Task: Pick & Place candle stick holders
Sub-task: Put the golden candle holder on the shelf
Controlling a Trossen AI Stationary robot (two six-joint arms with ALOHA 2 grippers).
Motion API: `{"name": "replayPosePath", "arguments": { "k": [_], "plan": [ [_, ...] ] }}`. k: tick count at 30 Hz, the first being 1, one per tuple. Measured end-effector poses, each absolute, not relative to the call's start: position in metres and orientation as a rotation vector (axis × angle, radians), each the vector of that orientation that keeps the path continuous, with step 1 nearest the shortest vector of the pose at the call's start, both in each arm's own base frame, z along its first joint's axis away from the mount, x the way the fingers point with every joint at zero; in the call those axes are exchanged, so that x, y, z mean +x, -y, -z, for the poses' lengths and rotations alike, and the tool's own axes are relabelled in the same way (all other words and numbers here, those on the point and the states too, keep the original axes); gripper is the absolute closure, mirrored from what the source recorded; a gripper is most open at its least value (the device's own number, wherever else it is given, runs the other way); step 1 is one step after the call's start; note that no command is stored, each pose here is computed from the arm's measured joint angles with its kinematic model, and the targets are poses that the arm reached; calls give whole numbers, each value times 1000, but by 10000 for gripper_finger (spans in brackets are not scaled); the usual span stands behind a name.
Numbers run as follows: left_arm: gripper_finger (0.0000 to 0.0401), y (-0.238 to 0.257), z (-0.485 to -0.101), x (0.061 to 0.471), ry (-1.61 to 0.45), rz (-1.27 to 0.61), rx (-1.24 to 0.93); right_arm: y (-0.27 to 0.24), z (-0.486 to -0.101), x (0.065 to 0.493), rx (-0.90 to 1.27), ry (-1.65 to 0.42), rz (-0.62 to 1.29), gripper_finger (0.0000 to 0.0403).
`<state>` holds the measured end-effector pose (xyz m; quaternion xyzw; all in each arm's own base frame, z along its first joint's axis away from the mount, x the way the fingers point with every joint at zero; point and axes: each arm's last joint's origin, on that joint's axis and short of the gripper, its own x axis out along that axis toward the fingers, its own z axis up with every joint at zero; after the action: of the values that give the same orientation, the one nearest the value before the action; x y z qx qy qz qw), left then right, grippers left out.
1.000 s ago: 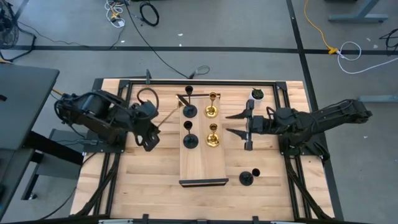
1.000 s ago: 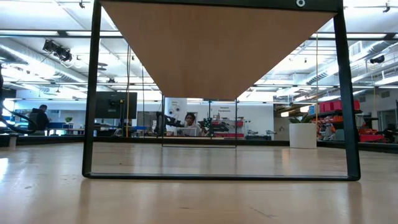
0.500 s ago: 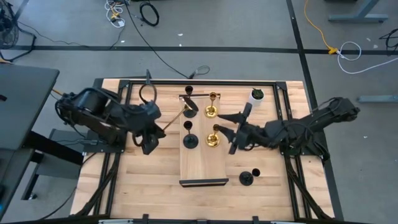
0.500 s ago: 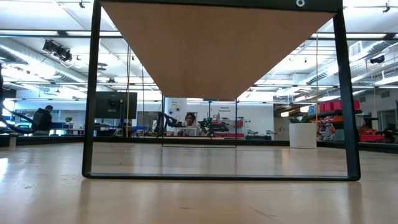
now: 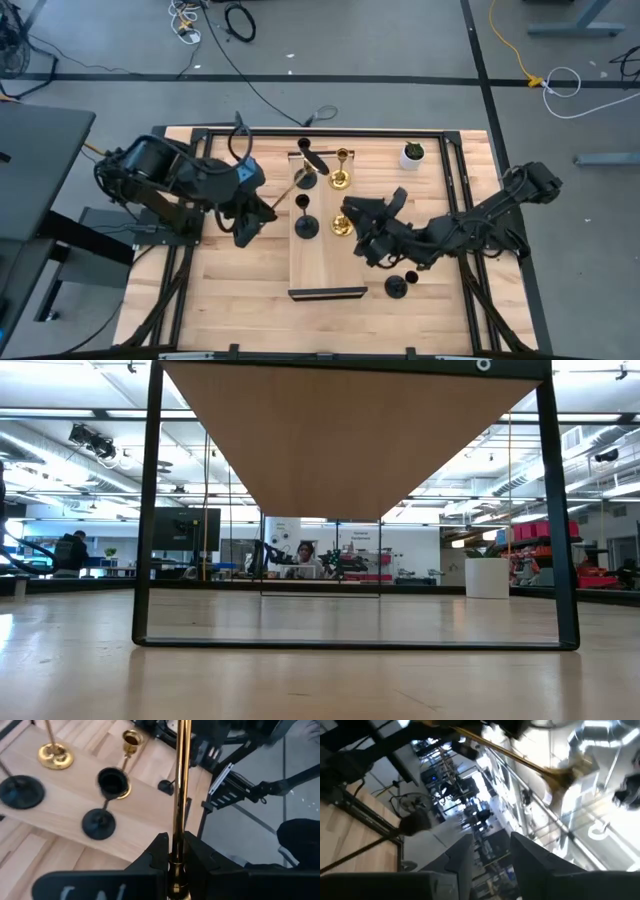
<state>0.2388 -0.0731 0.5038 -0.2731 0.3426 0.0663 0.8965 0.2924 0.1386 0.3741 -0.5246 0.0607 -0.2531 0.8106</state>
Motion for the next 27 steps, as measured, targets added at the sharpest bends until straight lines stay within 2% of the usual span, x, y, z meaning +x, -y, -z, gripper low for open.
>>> {"name": "replayPosePath", "arguments": {
  "k": [9,20,27],
  "plan": [
    [366,83,-493,272,-726,-59,-606,-152,-364,306,-1307,-72,564,271],
    [366,92,-476,308,-758,27,-594,-154,-363,308,-1447,-62,564,204],
    [366,86,-472,316,-761,17,-595,-159,-363,306,-1514,-55,543,211]
  ]
}}
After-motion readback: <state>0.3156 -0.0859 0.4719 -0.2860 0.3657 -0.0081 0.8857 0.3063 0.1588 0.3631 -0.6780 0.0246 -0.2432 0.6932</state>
